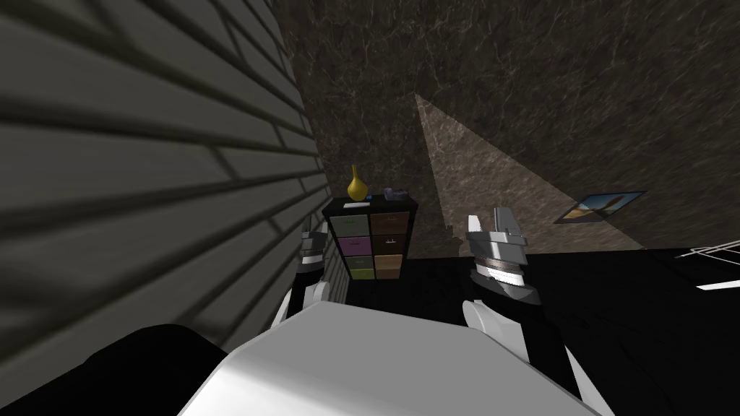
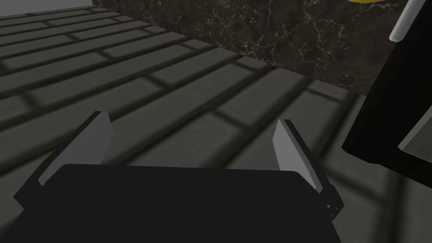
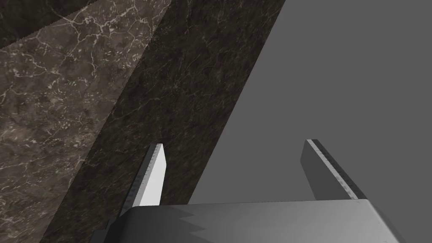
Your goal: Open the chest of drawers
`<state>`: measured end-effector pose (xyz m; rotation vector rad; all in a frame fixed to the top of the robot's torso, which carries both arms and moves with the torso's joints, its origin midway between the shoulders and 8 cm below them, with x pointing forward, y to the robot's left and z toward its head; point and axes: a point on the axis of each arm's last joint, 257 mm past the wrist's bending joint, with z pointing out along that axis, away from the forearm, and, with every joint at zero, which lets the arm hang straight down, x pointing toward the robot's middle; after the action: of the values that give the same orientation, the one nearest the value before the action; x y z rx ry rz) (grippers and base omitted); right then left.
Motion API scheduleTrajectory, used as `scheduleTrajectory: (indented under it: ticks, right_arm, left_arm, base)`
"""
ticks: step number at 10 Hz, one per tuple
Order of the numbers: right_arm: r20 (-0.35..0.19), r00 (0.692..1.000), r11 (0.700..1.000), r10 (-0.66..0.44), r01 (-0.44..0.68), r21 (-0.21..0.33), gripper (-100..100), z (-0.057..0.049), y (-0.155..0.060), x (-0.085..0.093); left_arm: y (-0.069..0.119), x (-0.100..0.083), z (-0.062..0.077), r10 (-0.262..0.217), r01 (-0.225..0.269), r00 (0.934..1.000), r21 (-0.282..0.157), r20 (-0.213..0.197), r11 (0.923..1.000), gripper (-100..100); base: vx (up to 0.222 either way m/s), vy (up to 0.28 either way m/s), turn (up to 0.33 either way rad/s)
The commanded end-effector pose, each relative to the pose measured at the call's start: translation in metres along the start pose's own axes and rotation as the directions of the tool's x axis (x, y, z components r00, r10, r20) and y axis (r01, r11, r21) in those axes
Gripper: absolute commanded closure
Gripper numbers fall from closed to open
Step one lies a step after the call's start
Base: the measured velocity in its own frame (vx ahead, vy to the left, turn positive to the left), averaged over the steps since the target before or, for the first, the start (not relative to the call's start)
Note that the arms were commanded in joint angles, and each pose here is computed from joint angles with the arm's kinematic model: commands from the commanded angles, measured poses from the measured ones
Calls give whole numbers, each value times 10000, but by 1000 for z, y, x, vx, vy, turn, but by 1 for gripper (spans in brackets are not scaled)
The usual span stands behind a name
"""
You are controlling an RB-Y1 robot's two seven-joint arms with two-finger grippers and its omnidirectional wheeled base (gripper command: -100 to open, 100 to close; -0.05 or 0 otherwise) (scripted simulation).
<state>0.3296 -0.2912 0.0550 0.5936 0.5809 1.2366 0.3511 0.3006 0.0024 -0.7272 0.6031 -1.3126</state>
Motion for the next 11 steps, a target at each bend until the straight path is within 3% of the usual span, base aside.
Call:
scheduleTrajectory:
  ticks: [1,9,10,11]
  right_arm:
    - [0,10000,10000,0,0,0,0,0,0,0]
    - [0,10000,10000,0,0,-4,0,0,0,0]
    - [0,10000,10000,0,0,-4,0,0,0,0]
    - [0,10000,10000,0,0,1,0,0,0,0]
  left_arm:
    - [0,0,0,0,0,10000,0,0,10000,0]
    - [0,0,0,0,0,10000,4,-1,10000,0]
    - [4,3,0,113,-115,9996,-62,-278,9999,-100]
    - [8,5,-1,193,-199,9987,-126,-477,9997,-100]
  base:
    - [0,0,0]
    - [0,0,0]
    - [11,-13,2]
    - [21,-36,3]
